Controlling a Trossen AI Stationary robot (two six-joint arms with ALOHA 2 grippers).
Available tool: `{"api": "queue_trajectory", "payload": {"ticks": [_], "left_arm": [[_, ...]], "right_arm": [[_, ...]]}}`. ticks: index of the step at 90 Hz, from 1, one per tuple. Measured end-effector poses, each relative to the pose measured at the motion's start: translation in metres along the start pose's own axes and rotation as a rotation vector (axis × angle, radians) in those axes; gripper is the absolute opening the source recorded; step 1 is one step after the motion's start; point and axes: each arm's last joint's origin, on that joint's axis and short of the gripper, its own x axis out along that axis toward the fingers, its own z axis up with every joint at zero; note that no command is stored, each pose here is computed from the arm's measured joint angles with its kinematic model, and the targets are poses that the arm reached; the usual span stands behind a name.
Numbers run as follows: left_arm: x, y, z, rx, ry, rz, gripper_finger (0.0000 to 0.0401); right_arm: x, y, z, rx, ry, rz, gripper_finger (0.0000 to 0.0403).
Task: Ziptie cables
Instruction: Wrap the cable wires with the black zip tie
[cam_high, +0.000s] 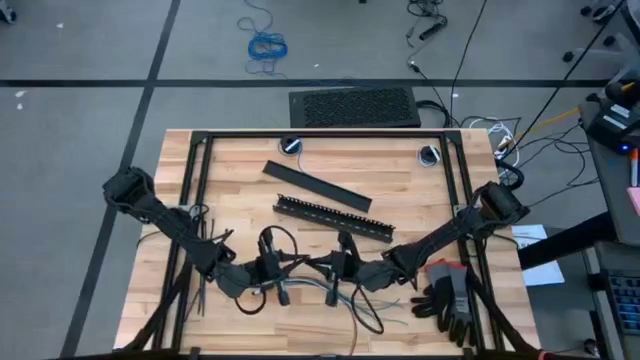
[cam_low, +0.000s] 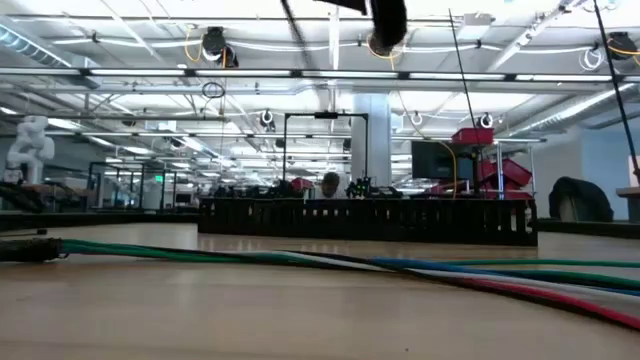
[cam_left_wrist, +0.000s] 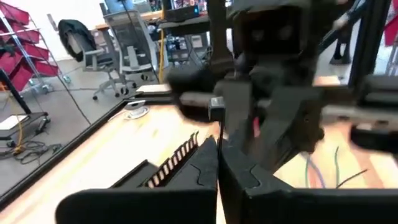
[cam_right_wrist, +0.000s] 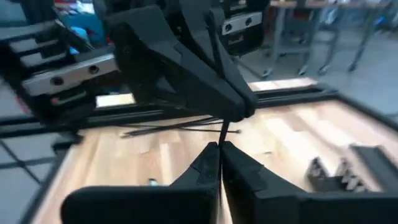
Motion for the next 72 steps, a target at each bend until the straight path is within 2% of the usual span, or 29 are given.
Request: {"api": "queue_trajectory", "payload": {"ticks": [18, 29, 44, 60, 66, 72], "left_arm": [[-0.017, 0.009, 0.007, 0.06, 0.02, 0.036, 0.0001], [-0.023, 0.007, 0.009, -0.002, 0.011, 0.029, 0.0001], [-0.033, -0.001, 0.013, -0.089, -0.002, -0.023, 0.0], [-0.053, -0.002, 0.056, -0.105, -0.088, -0.076, 0.0], [-0.058, 0.001, 0.069, -0.12, -0.113, -0.085, 0.0], [-0.06, 0.001, 0.076, -0.157, -0.121, -0.094, 0.0]], "right_arm": [[-0.022, 0.019, -0.002, -0.091, -0.019, -0.075, 0.0081], [-0.037, 0.028, 0.001, -0.112, -0.034, -0.147, 0.0103], [-0.07, 0.041, 0.013, -0.135, -0.068, -0.21, 0.0102], [-0.109, 0.057, 0.021, -0.324, -0.064, -0.295, 0.0087], [-0.113, 0.058, 0.017, -0.339, -0.055, -0.293, 0.0083], [-0.109, 0.058, 0.009, -0.287, -0.041, -0.249, 0.0083]]}}
